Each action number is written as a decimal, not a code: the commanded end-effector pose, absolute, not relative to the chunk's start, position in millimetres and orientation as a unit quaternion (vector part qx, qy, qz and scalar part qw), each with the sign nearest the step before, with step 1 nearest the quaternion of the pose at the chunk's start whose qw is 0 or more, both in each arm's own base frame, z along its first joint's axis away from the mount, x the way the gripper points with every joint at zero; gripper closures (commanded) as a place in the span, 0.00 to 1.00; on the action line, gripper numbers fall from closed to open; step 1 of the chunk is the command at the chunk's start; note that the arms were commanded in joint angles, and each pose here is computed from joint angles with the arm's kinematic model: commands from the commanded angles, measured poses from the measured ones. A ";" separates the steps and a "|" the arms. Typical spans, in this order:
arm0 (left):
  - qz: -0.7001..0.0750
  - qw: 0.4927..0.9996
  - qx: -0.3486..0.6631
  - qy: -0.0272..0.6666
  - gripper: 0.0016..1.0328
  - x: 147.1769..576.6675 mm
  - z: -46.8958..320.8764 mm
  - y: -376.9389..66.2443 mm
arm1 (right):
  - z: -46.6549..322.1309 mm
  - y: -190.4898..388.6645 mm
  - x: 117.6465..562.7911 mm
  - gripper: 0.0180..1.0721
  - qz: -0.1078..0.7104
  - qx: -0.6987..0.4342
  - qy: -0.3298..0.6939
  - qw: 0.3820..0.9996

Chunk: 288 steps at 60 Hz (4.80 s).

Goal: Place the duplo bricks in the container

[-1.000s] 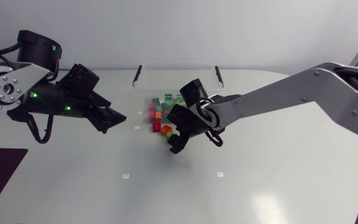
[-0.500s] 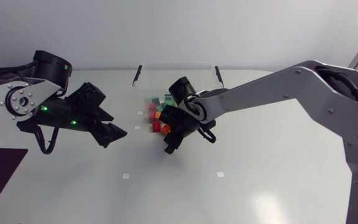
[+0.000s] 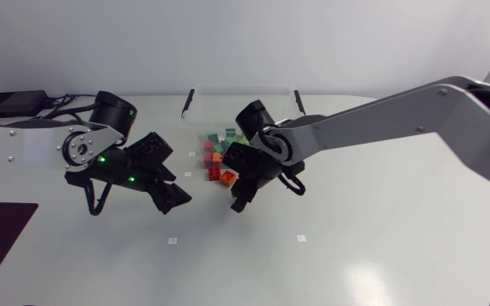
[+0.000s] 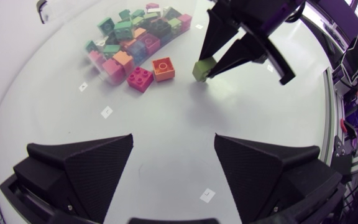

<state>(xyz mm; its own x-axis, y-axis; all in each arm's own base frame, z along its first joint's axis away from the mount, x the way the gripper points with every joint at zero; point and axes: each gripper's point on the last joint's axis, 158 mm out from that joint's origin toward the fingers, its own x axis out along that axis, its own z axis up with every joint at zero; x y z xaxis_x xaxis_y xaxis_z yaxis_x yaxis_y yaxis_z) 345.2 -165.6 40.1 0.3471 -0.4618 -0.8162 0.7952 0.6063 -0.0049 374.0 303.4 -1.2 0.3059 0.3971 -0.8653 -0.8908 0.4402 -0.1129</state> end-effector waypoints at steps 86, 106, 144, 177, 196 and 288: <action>-0.373 0.794 0.188 0.442 0.12 416.2 -48.0 -264.2 | 206.3 254.0 413.1 0.79 0.394 -0.213 0.238 0.862; -0.370 0.800 0.190 0.432 0.12 419.2 -50.9 -266.9 | 216.0 259.7 423.2 0.79 0.395 -0.212 0.226 0.865; -0.378 0.808 0.185 0.412 0.21 421.4 -59.6 -264.9 | 224.3 270.2 431.1 0.79 0.401 -0.209 0.217 0.865; -0.383 0.823 0.175 0.380 0.63 401.5 -40.5 -244.7 | 228.4 263.9 471.6 0.79 0.388 -0.187 0.204 0.879; -0.415 0.851 0.133 0.293 0.63 375.4 27.8 -240.5 | 214.4 268.8 487.0 0.79 0.385 -0.183 0.206 0.881; -0.289 0.921 0.062 0.255 0.26 555.1 146.9 -235.1 | 199.7 244.2 460.3 0.05 0.345 -0.199 0.225 0.889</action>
